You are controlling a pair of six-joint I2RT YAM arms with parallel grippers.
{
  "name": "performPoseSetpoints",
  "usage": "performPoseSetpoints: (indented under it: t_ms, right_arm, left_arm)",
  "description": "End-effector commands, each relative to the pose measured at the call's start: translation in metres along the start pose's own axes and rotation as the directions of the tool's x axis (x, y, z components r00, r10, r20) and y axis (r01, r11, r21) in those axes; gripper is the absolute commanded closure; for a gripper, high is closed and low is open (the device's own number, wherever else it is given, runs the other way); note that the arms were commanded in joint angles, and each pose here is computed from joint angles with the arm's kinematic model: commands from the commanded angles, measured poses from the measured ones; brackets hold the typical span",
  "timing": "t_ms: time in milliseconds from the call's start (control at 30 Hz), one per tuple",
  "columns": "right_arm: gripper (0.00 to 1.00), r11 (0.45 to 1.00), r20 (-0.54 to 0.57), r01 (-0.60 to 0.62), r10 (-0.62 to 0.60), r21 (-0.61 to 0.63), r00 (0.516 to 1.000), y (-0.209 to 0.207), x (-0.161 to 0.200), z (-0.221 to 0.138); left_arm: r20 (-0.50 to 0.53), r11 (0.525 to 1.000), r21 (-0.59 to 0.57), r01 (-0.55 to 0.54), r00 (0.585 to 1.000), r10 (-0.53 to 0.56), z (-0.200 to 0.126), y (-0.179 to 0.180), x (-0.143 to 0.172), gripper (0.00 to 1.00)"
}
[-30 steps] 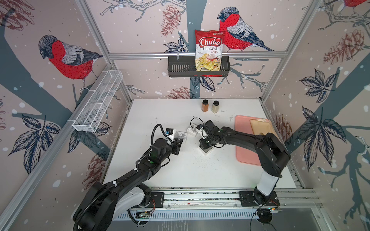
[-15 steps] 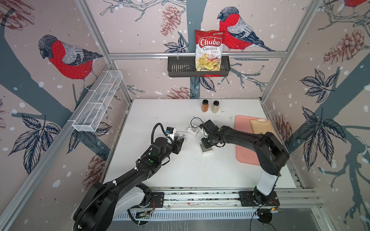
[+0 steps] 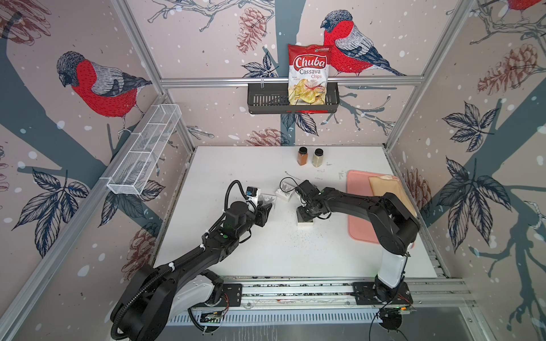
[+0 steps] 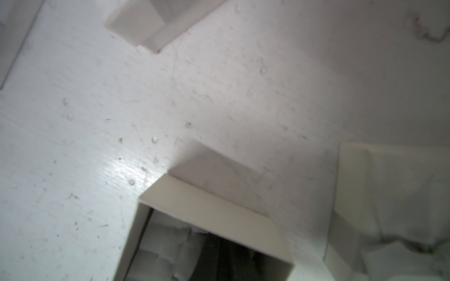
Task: Take the necklace out of the lift-off lid jewelry box
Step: Place the inner lining in the jewelry box.
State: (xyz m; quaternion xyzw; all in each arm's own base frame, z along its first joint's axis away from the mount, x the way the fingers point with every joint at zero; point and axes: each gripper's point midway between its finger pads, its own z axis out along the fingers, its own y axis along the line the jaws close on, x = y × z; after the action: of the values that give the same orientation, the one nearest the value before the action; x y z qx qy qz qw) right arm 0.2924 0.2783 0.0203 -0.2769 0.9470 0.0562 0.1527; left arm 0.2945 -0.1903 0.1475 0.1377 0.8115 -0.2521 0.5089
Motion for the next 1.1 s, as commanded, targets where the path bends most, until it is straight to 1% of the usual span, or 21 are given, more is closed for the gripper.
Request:
performPoseSetpoints:
  t_ms: [0, 133, 233, 500, 633, 733, 1067]
  right_arm:
    - [0.88, 1.000, 0.017, 0.027, -0.027, -0.004, 0.999, 0.001, -0.003, -0.008]
    - [0.88, 0.999, 0.051, 0.034, -0.035, 0.030, 0.998, -0.004, -0.012, -0.029]
    - [0.88, 0.998, 0.030, 0.041, -0.042, 0.046, 0.999, -0.005, -0.010, -0.036]
    - [0.89, 0.998, -0.065, 0.059, -0.058, 0.026, 0.996, 0.010, 0.014, -0.038]
    - [0.91, 0.998, -0.101, 0.068, -0.066, 0.015, 0.993, 0.015, 0.023, -0.035]
    - [0.92, 0.997, -0.130, 0.069, -0.064, 0.034, 0.989, 0.012, 0.028, -0.030]
    - [0.94, 0.997, -0.159, 0.072, -0.067, 0.027, 0.985, 0.011, 0.037, -0.011]
  left_arm:
    - [0.033, 1.000, -0.012, -0.002, 0.999, 0.003, -0.002, 0.001, -0.009, 0.50]
    - [0.041, 1.000, -0.015, 0.000, 0.999, 0.001, -0.002, 0.002, -0.010, 0.50]
    - [0.043, 1.000, -0.015, 0.000, 0.999, 0.001, 0.001, 0.003, -0.009, 0.51]
    - [0.050, 1.000, -0.016, -0.009, 0.999, 0.009, 0.006, 0.003, -0.015, 0.50]
    - [0.059, 1.000, -0.020, -0.012, 0.998, 0.013, 0.004, 0.005, -0.017, 0.50]
    - [0.060, 1.000, -0.022, -0.012, 0.998, 0.014, 0.003, 0.007, -0.017, 0.50]
    - [0.067, 0.999, -0.035, -0.005, 0.998, 0.007, -0.001, 0.012, -0.016, 0.50]
